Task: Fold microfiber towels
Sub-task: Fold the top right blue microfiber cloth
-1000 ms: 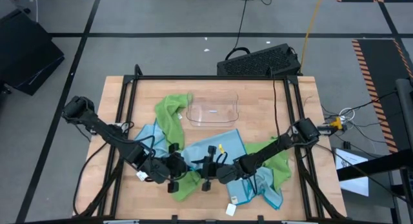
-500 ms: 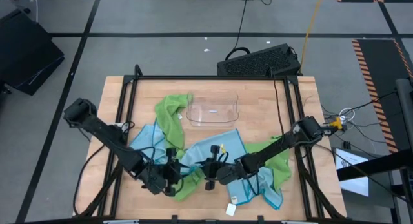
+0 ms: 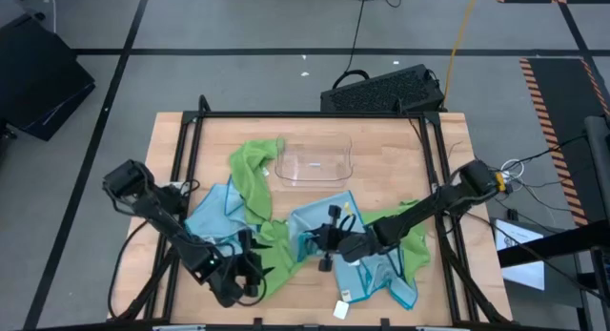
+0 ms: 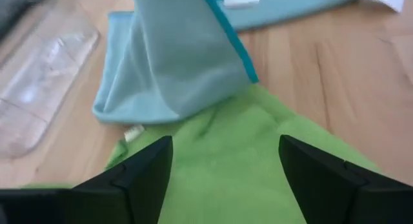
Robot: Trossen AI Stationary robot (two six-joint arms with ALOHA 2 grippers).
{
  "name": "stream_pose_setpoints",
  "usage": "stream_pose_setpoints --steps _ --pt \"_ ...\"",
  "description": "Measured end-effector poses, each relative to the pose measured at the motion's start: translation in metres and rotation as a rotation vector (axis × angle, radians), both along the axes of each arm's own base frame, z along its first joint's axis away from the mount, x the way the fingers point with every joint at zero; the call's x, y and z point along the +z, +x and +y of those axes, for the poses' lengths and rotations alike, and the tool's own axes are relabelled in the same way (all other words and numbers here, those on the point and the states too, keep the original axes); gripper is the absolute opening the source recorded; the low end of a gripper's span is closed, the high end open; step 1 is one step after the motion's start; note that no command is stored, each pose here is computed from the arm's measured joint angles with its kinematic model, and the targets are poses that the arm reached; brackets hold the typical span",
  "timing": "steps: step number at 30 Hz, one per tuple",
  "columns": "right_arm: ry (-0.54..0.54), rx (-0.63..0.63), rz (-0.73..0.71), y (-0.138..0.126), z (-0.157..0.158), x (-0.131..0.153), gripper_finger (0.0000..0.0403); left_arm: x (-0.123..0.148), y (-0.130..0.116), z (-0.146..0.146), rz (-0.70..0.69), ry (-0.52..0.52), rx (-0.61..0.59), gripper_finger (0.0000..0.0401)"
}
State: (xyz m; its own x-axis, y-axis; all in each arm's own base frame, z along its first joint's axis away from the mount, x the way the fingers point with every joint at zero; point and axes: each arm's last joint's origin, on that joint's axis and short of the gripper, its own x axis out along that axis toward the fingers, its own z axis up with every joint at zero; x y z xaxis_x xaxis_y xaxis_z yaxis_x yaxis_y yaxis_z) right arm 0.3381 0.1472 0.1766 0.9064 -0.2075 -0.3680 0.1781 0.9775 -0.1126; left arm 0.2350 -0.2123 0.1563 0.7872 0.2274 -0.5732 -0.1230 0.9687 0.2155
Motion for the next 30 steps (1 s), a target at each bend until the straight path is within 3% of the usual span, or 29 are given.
stream_pose_setpoints --steps 9,14,22,26,30 --pt "0.043 -0.006 -0.066 -0.019 -0.011 0.0 0.0001 -0.028 0.043 -0.013 -0.155 0.146 -0.067 0.0288" --pt "0.053 -0.012 -0.073 -0.023 -0.013 0.003 0.0001 -0.033 0.063 -0.018 -0.209 0.3 0.063 0.0305" --pt "0.061 -0.012 -0.086 -0.023 -0.014 0.004 0.0002 -0.047 0.092 -0.029 -0.156 0.433 0.031 0.0323" --pt "0.067 -0.014 -0.087 -0.023 -0.013 0.004 0.0002 -0.052 0.1 -0.032 -0.171 0.562 0.143 0.0324" --pt "0.067 -0.014 -0.087 -0.023 -0.013 0.004 0.0003 -0.049 0.107 -0.033 -0.196 0.591 0.216 0.0324"
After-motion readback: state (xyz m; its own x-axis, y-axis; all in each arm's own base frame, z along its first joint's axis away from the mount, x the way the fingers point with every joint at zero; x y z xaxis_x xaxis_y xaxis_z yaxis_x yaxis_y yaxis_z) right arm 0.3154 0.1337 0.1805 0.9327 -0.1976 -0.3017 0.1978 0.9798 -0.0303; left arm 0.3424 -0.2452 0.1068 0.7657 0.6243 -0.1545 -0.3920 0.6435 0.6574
